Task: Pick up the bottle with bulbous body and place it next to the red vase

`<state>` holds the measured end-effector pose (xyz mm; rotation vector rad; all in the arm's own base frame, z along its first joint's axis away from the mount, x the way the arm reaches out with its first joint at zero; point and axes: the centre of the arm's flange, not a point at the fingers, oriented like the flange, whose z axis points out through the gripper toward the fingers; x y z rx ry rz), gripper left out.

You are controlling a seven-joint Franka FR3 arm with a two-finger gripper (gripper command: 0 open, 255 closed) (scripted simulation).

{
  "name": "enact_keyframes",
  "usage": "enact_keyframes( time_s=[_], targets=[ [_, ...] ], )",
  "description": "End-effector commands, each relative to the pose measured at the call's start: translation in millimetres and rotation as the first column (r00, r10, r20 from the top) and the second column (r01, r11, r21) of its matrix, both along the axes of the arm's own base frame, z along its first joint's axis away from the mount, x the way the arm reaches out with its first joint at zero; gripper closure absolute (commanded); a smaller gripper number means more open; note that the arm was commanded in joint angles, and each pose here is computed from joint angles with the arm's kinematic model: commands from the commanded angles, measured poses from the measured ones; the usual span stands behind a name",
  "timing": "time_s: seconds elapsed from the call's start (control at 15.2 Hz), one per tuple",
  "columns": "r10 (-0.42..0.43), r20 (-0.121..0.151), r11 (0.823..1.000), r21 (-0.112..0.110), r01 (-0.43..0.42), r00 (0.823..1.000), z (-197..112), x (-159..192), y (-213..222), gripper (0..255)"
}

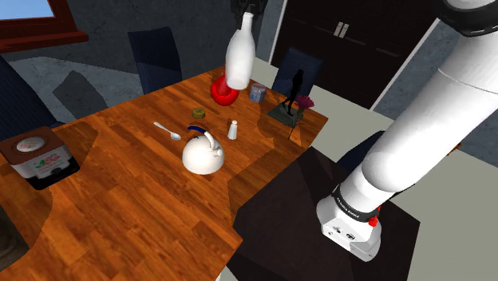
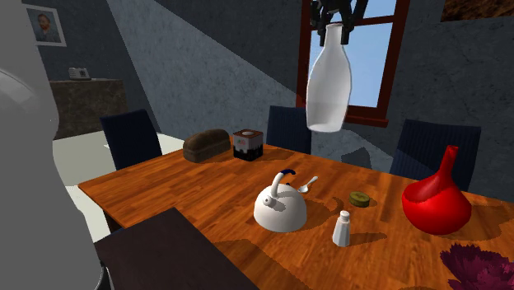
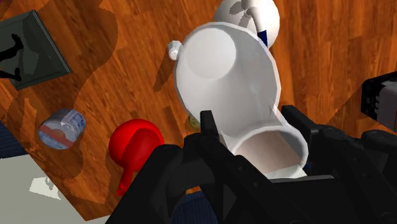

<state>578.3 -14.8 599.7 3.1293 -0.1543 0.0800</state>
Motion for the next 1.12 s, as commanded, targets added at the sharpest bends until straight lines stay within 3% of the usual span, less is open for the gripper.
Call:
enact_keyframes(
  time_s=[0.0, 0.86, 1.06],
  targets=[
    [0.001, 0.001, 1.0, 0.0, -0.001, 1.0, 1, 8, -24, 255],
    [0.001, 0.001, 1.0, 0.0, -0.001, 1.0, 1, 78, -181, 255],
    [0.001, 0.001, 1.0, 0.0, -0.001, 1.0, -9, 82, -191, 255]
  ],
)
